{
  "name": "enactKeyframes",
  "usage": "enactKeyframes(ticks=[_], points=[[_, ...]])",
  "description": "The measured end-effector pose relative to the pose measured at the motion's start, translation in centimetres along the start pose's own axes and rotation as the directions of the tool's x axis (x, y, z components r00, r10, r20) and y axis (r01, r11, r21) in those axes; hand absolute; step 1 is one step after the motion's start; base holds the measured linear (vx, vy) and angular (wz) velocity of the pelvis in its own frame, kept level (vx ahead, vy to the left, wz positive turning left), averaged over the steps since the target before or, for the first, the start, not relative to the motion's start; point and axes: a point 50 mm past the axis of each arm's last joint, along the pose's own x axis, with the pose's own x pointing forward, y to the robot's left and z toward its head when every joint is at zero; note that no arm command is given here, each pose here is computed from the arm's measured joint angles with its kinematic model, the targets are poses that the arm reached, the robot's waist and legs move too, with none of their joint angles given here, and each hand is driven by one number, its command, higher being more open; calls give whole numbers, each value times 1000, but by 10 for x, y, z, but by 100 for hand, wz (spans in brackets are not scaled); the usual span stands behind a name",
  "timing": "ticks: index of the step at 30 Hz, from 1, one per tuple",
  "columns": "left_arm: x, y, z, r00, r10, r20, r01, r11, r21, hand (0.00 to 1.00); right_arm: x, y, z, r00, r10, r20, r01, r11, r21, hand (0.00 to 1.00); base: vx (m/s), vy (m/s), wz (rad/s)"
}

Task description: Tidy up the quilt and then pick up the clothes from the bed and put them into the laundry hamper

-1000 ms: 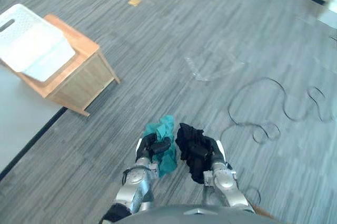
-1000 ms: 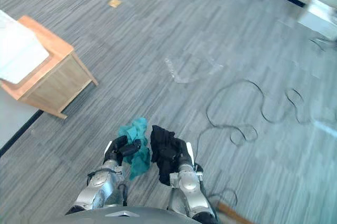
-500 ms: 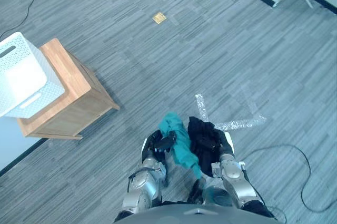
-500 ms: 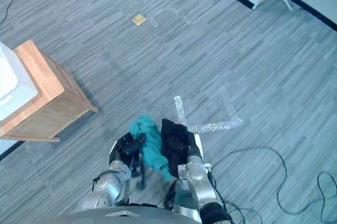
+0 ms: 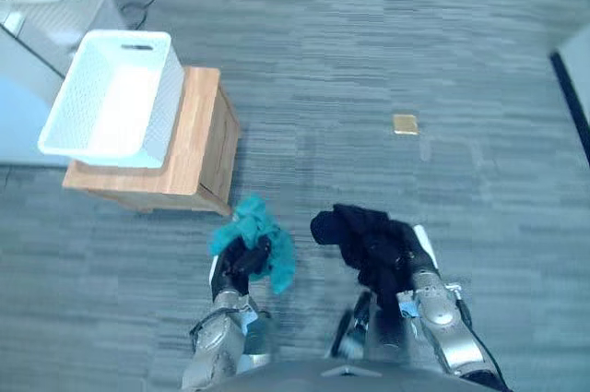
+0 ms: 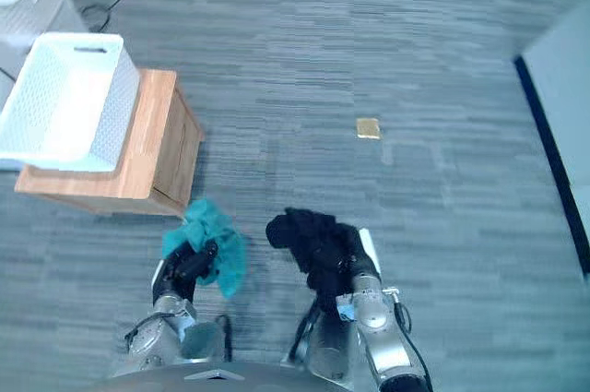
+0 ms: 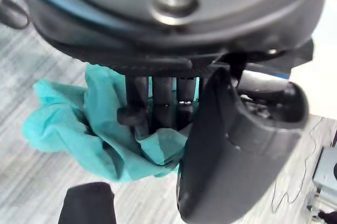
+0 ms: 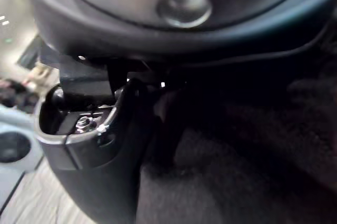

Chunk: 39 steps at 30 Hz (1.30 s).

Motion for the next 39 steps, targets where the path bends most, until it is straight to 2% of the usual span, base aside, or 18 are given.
enactKeyframes(ticks=[1, 3, 5, 6, 8, 11, 14, 17, 18, 20, 23, 27, 31, 34, 37, 39], points=[[0, 3, 0, 1000, -3, 0, 3, 1000, 31, 0, -1, 5, 0, 1000, 6, 2, -6, 1000, 11, 0, 835, -1042, 140], [6, -17, -6, 999, -29, -38, 29, 1000, 6, 0, 18, -1, 0, 999, -9, -31, 8, 999, -42, 0, 339, -357, 74], [3, -33, -11, 997, -74, -39, 74, 997, 7, 0, 18, 4, -2, 999, -2, -49, 0, 999, -38, 0, 222, -293, 168], [-1, -19, -10, 999, -36, -25, 36, 999, 14, 0, 8, 29, 0, 997, 59, -55, -58, 998, 15, 0, 267, -464, 192], [1, -18, -14, 999, -2, -42, 2, 1000, -7, 0, 4, 44, 0, 992, 113, -56, -112, 994, 15, 0, 303, -458, 124], [-2, -16, -19, 998, 27, -63, -29, 999, -30, 0, 0, 83, 21, 961, 277, 23, -275, 960, -53, 0, 318, -403, 74], [-5, -12, -16, 998, 33, -45, -34, 999, -37, 0, -3, 99, 28, 946, 323, 36, -322, 946, -41, 0, 416, -260, 72], [-4, -8, -5, 999, 46, -3, -46, 997, -57, 0, 3, 84, 38, 956, 287, 62, -290, 956, 46, 0, 338, -138, 82], [-3, -8, -1, 999, 46, 14, -45, 997, -61, 0, 6, 69, 40, 965, 250, 73, -258, 959, 120, 0, 512, -145, 96], [-9, -5, 0, 998, 49, 26, -47, 997, -63, 0, 12, 47, 37, 983, 174, 66, -182, 972, 148, 0, 511, -120, 96], [-15, 5, 0, 999, 50, 11, -50, 998, -42, 0, 8, 16, 14, 999, 33, -41, -22, 969, 248, 0, 586, -22, 157], [-17, 18, 0, 997, 75, -5, -75, 997, 4, 0, 5, 17, 11, 998, 16, -58, 1, 957, 291, 0, 657, -27, 91], [-16, 9, 18, 997, 20, 76, -23, 999, 43, 0, -1, 21, 32, 1000, 0, 29, -11, 919, 393, 0, 510, -186, 103], [-11, 4, 23, 996, -3, 93, -1, 999, 43, 0, 1, 12, 37, 998, -19, 58, -5, 924, 382, 0, 433, -389, 129], [-14, 14, 15, 997, 44, 71, -48, 998, 51, 0, 2, 0, 51, 991, -45, 130, -4, 934, 356, 0, 473, -371, 59], [-17, 9, 12, 997, 41, 68, -43, 999, 15, 0, 0, -17, 82, 959, -93, 266, -4, 940, 342, 0, 327, -239, 13]])
